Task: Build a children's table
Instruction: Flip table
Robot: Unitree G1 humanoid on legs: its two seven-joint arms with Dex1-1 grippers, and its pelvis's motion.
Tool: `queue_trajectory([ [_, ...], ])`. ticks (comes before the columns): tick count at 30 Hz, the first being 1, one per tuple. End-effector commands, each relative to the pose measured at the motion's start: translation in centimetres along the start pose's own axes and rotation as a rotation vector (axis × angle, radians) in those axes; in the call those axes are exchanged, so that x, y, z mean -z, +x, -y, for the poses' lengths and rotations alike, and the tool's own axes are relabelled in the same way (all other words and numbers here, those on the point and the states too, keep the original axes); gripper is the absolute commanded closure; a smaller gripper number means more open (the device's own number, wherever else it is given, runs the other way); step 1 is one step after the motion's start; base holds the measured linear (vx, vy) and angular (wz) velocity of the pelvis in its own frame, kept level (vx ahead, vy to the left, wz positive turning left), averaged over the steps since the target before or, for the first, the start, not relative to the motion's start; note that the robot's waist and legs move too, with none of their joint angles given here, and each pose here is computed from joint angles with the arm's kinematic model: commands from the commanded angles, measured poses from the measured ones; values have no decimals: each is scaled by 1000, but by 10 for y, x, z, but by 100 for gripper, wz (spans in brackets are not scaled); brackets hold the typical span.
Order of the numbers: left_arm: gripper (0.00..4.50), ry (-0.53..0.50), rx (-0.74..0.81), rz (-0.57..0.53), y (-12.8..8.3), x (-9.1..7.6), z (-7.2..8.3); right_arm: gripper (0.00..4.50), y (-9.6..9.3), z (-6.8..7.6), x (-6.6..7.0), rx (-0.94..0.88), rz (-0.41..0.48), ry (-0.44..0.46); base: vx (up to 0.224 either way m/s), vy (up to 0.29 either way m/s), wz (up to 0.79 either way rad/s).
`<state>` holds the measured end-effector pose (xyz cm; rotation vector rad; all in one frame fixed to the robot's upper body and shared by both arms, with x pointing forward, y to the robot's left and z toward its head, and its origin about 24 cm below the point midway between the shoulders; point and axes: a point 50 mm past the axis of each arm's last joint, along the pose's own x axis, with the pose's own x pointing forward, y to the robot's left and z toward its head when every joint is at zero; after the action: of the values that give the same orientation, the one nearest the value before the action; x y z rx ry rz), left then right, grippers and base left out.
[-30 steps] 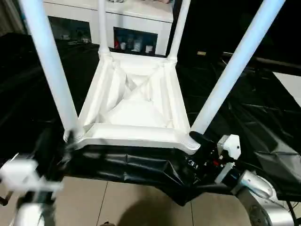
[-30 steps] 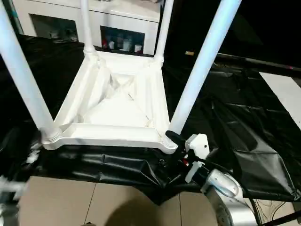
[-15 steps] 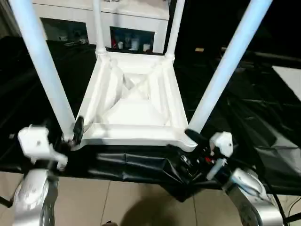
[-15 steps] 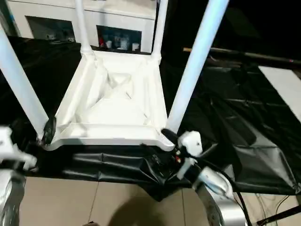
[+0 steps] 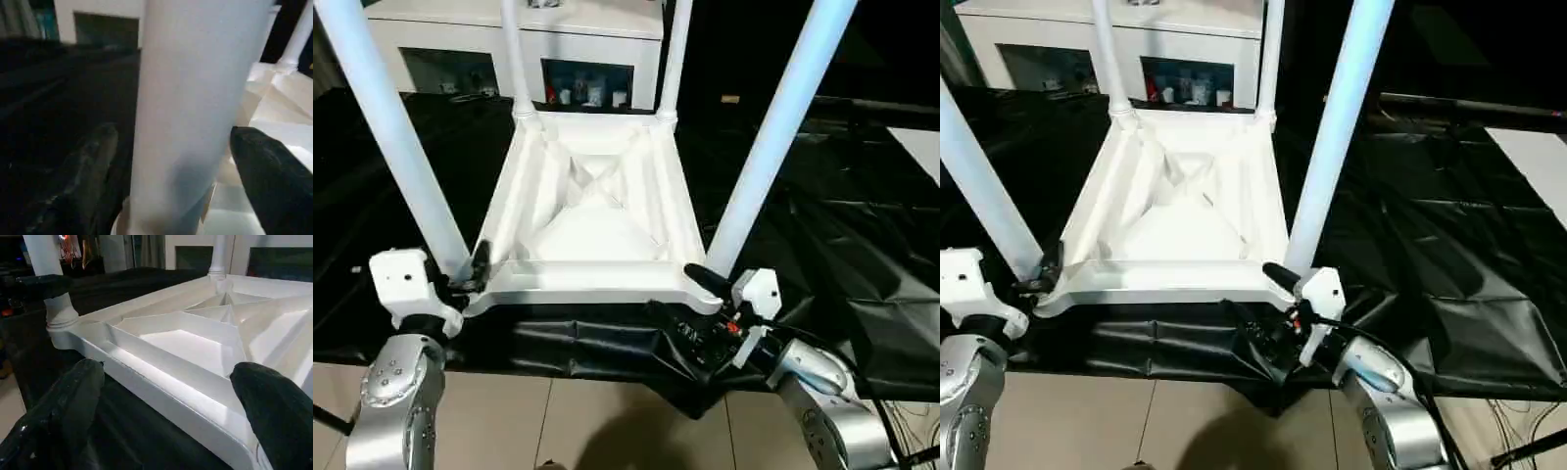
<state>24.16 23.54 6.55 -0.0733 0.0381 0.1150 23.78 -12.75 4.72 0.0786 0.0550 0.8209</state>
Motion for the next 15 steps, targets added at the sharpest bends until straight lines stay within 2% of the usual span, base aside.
queue_trajectory([
  [1,76,-24,10,-2,3,-4,5,0,-1,4,1,22,-4,-19,0,0,0],
  [8,135,-45,55,-28,6,-3,9,0,4,2,3,22,6,-18,0,0,0],
  [11,141,-43,59,-33,6,-4,9,0,5,1,3,12,11,-16,0,0,0],
  [12,170,-42,61,-38,7,-4,8,0,5,-1,2,-12,24,-10,0,0,0],
  [15,177,-47,63,-51,8,-3,8,0,4,-5,0,-52,44,-7,0,0,0],
])
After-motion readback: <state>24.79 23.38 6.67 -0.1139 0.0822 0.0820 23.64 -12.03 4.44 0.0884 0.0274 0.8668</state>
